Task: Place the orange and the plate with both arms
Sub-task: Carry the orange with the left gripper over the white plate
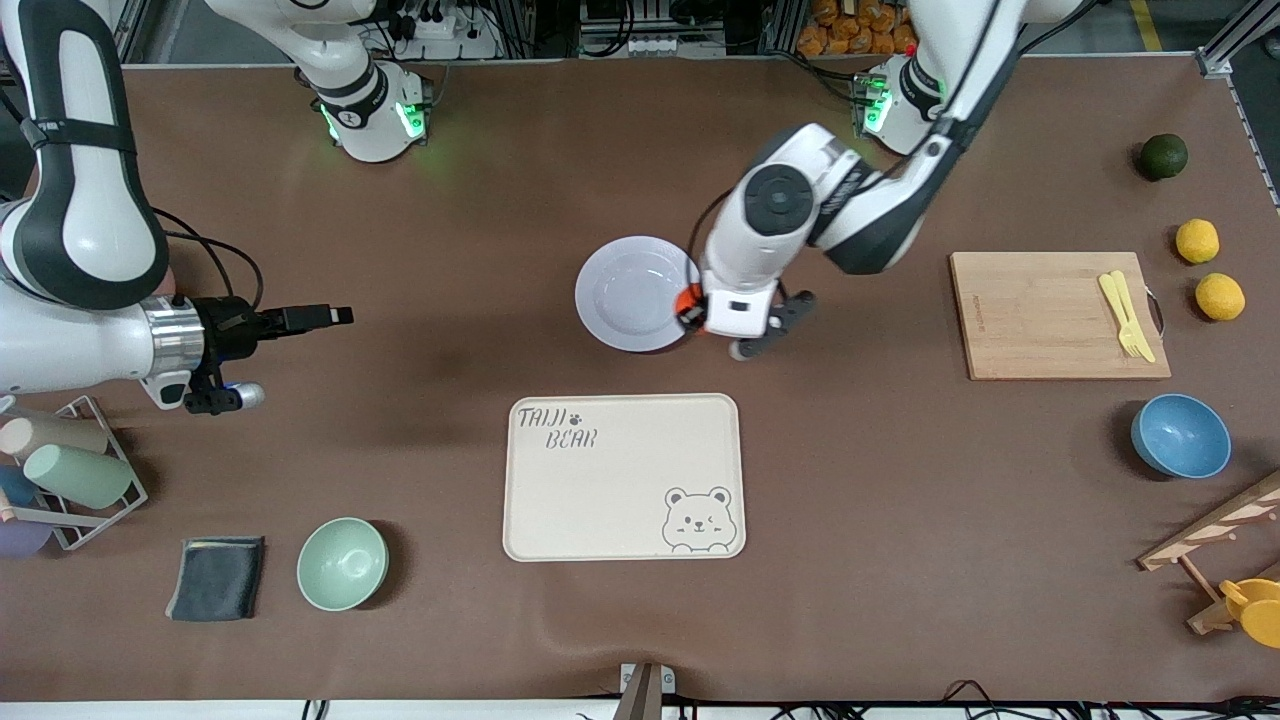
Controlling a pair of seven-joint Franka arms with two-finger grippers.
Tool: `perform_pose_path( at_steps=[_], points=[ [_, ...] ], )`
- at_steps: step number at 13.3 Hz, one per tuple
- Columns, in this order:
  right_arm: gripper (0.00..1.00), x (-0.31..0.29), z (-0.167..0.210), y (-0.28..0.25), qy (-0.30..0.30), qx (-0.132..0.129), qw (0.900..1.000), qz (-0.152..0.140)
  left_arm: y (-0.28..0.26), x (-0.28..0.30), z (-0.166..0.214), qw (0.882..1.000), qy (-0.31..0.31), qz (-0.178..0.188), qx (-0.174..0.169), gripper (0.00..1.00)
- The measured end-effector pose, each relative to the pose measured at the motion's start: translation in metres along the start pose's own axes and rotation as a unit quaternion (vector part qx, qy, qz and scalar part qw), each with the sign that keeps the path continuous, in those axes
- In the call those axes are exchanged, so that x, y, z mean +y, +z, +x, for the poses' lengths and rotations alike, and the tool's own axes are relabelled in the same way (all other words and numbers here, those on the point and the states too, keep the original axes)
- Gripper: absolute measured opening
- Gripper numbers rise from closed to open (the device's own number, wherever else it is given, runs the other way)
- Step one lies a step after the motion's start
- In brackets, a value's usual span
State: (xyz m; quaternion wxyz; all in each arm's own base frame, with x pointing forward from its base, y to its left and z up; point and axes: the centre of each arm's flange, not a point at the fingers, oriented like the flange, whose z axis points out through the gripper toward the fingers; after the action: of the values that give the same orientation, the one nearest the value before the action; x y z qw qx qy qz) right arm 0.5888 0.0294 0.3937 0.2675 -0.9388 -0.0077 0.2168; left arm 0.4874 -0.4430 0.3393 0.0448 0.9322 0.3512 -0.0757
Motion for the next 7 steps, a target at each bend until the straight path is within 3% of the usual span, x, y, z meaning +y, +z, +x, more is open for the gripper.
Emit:
perform_pose_path(
  at_steps=[4,7],
  points=[
    [1.00,0.000,0.000,0.000,-0.008,0.000,1.000,0.000,0.035,0.029,-0.014,0.997,-0.067,0.007,-0.027,0.60],
    [1.00,-0.002,-0.002,0.003,-0.012,-0.013,1.000,0.002,0.071,0.027,-0.046,0.995,-0.087,0.039,-0.035,0.60]
  ],
)
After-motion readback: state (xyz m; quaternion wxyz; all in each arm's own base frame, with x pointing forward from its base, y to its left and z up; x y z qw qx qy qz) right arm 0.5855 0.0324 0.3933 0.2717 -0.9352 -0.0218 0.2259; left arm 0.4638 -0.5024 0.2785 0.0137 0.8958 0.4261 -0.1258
